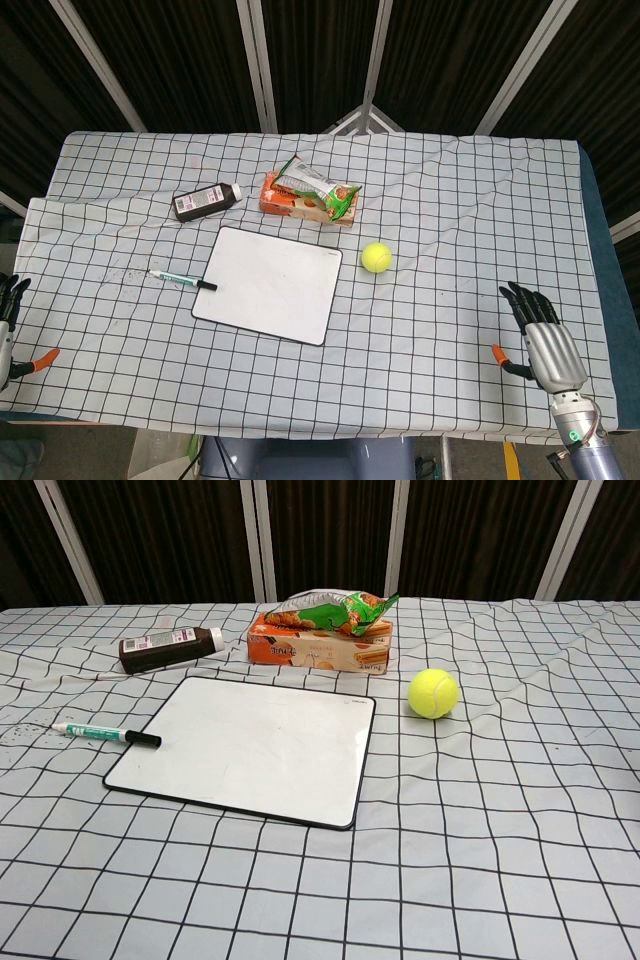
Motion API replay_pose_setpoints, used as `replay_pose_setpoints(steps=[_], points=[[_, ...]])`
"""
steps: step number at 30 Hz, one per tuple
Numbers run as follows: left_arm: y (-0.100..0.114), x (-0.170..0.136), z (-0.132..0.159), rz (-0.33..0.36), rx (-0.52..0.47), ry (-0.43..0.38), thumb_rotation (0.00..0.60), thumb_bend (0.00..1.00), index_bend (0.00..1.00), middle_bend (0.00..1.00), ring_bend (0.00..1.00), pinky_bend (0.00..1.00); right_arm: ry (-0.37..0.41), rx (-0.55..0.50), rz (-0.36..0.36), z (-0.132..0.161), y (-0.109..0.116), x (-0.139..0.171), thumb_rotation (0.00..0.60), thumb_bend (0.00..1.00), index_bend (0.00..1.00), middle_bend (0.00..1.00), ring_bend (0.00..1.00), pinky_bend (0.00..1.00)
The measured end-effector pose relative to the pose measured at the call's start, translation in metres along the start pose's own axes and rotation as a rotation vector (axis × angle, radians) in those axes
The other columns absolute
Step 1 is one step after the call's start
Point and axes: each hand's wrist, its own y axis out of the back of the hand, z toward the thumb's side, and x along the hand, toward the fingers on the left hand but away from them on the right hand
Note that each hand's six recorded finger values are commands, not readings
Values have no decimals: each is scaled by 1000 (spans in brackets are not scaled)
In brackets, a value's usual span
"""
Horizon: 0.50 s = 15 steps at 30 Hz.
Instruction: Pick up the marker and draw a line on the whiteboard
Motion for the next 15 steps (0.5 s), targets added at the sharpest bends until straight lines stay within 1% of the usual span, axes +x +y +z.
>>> replay_pose_setpoints(steps=[15], points=[[-2, 1, -1, -10, 10, 4, 600, 88, 0, 0, 0, 0, -3, -1, -1, -1, 1, 2, 600, 327, 0, 0, 0, 0]])
